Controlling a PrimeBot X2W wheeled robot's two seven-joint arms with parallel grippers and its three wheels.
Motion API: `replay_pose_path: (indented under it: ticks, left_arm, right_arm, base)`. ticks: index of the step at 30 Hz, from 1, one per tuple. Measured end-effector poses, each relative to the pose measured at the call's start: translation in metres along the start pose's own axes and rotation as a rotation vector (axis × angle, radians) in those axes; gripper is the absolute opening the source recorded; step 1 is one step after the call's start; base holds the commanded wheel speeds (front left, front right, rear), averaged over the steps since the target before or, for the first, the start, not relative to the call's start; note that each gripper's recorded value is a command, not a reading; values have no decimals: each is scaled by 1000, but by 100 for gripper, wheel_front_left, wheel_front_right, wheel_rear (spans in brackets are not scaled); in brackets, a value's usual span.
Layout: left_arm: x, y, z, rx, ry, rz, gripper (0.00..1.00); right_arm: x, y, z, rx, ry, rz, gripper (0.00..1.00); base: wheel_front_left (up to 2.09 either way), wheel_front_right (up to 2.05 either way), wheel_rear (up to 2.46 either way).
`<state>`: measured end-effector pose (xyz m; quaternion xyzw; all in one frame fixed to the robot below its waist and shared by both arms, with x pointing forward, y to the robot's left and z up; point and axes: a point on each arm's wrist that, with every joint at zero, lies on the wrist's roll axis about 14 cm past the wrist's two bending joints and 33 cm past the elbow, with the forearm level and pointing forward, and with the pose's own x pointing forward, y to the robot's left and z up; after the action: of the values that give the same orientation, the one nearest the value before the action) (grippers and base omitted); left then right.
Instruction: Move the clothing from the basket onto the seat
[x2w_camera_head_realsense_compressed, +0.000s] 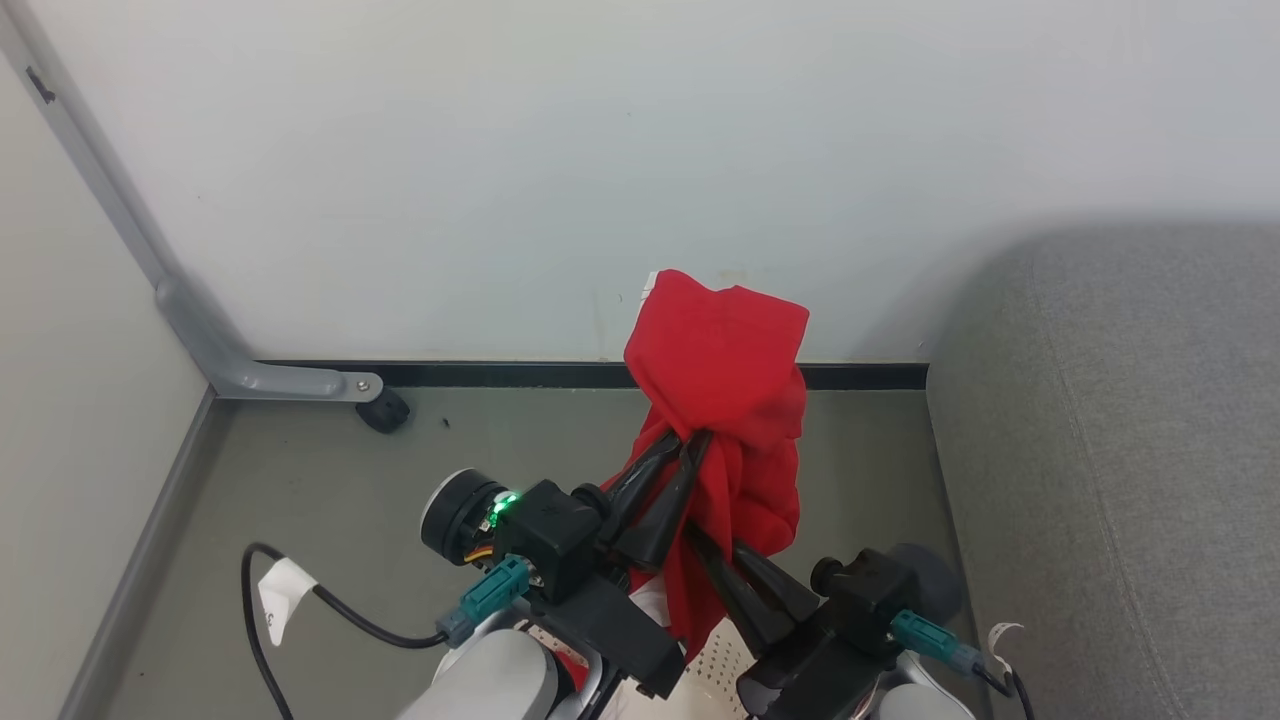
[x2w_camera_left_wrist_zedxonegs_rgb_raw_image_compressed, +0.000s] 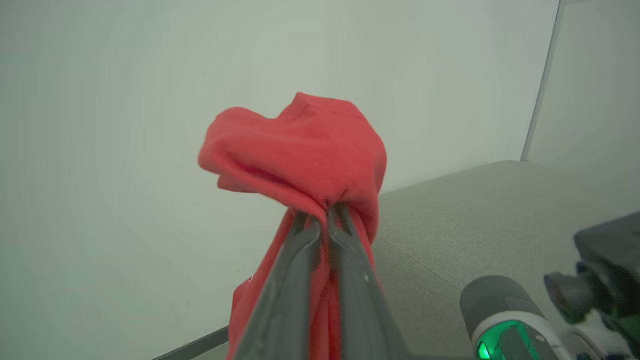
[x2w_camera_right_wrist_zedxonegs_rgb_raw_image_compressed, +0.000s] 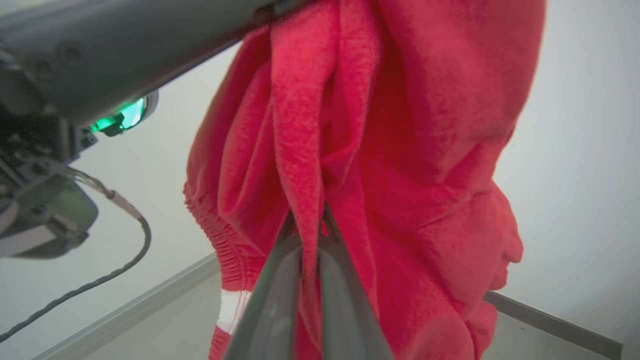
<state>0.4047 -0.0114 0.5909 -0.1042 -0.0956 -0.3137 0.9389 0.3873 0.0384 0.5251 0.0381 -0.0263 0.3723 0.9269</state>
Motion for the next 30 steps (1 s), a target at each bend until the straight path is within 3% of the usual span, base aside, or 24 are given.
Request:
replay_pose_path:
  ticks: [15,16,17,20,30]
  left_arm:
    - [-1,0,2,5,1,2,0]
    - [-1,0,3,5,0,2,6]
    - [-2,0,3,6,1,4,26]
    - [-4,0,1,2,5,15,100]
    - [-12,3,-3,5,20,33,100]
  right_arm:
    - [4,1,3,15,2,12,0]
    - [5,1,3,14,1,12,0]
    - [4,2,3,14,0,12,0]
    - [4,1,3,15,0,9,0]
    - [4,-9,8,12,-9,-17,0]
  base:
    - [0,0,0]
    - [0,0,0]
    - [0,0,0]
    - [0,0,0]
    - [0,0,0]
